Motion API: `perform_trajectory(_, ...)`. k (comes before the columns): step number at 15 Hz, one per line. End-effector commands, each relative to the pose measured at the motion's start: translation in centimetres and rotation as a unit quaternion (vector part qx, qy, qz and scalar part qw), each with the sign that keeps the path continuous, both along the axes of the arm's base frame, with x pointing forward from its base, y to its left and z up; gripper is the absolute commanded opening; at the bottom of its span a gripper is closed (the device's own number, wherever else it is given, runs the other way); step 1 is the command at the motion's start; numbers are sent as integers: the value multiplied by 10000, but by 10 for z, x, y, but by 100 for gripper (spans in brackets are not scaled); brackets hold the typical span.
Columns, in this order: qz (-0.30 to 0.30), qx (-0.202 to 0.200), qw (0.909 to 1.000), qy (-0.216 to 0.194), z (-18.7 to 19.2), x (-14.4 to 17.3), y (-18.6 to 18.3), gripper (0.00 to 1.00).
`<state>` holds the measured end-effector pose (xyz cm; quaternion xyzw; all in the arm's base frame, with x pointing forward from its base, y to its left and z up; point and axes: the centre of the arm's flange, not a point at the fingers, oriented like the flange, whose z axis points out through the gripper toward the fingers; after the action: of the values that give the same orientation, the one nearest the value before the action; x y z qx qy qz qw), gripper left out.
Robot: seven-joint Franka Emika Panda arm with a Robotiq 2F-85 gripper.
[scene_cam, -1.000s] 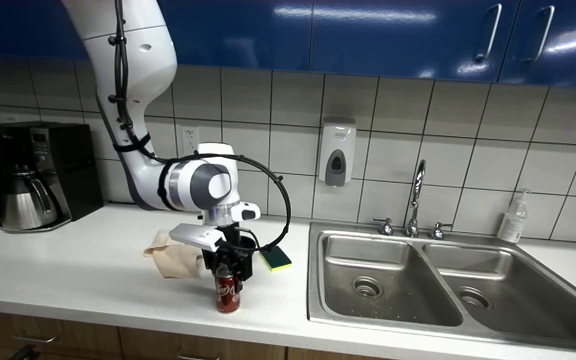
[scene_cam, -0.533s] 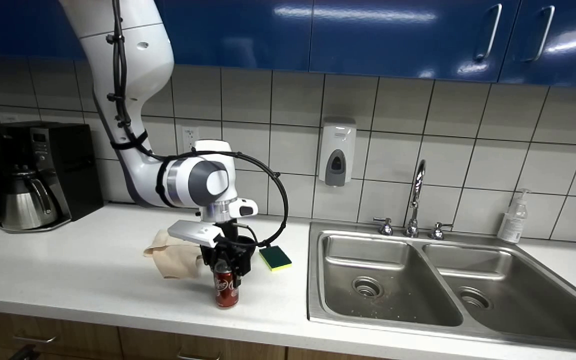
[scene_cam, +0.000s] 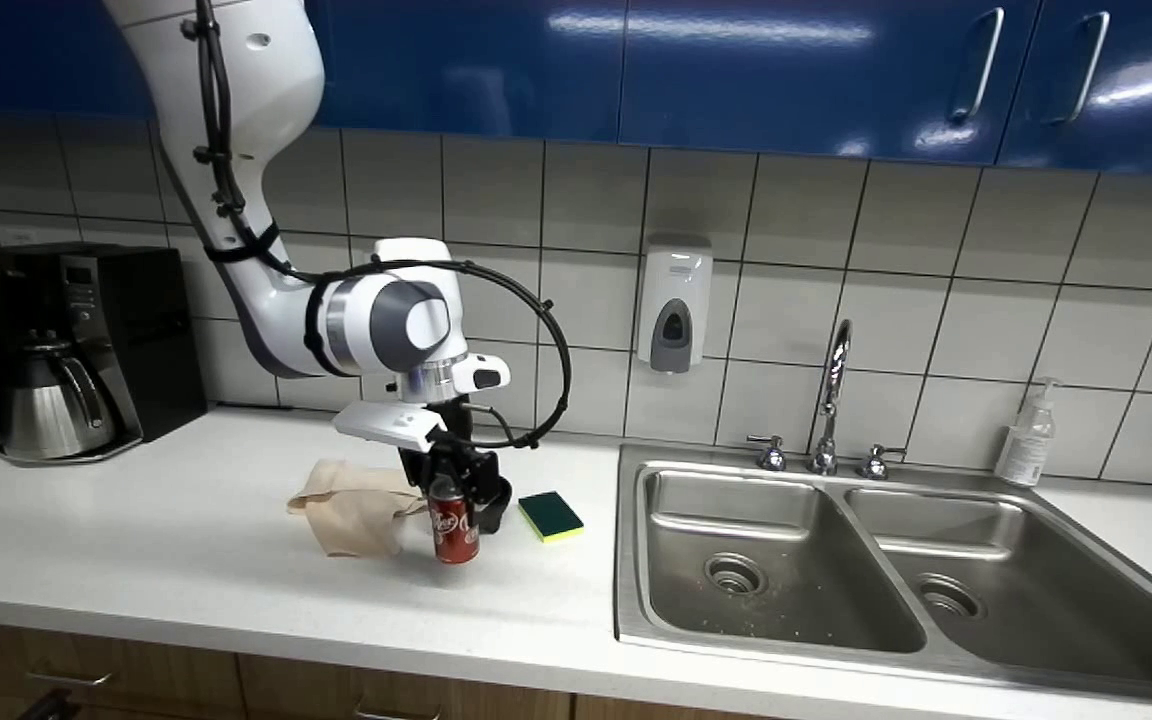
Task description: Put the red can in the black bowl
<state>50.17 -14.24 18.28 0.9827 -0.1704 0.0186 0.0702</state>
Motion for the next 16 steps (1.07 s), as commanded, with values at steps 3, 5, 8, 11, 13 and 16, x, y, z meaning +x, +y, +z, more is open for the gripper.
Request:
perform_trajectory(3, 20, -127, 9994, -335, 44, 0, 5, 41)
perform_trajectory(5, 36, -144, 9990, -427, 52, 3, 7, 41)
perform_trajectory(8, 63, -166, 9983, -551, 62, 8, 12, 41)
perform_trajectory(11, 70, -173, 9976, -672, 68, 14, 21, 41)
perform_trajectory(13, 66, -184, 9970, -755, 69, 21, 28, 41)
perform_trajectory(16, 45, -184, 9963, -836, 67, 31, 38, 41)
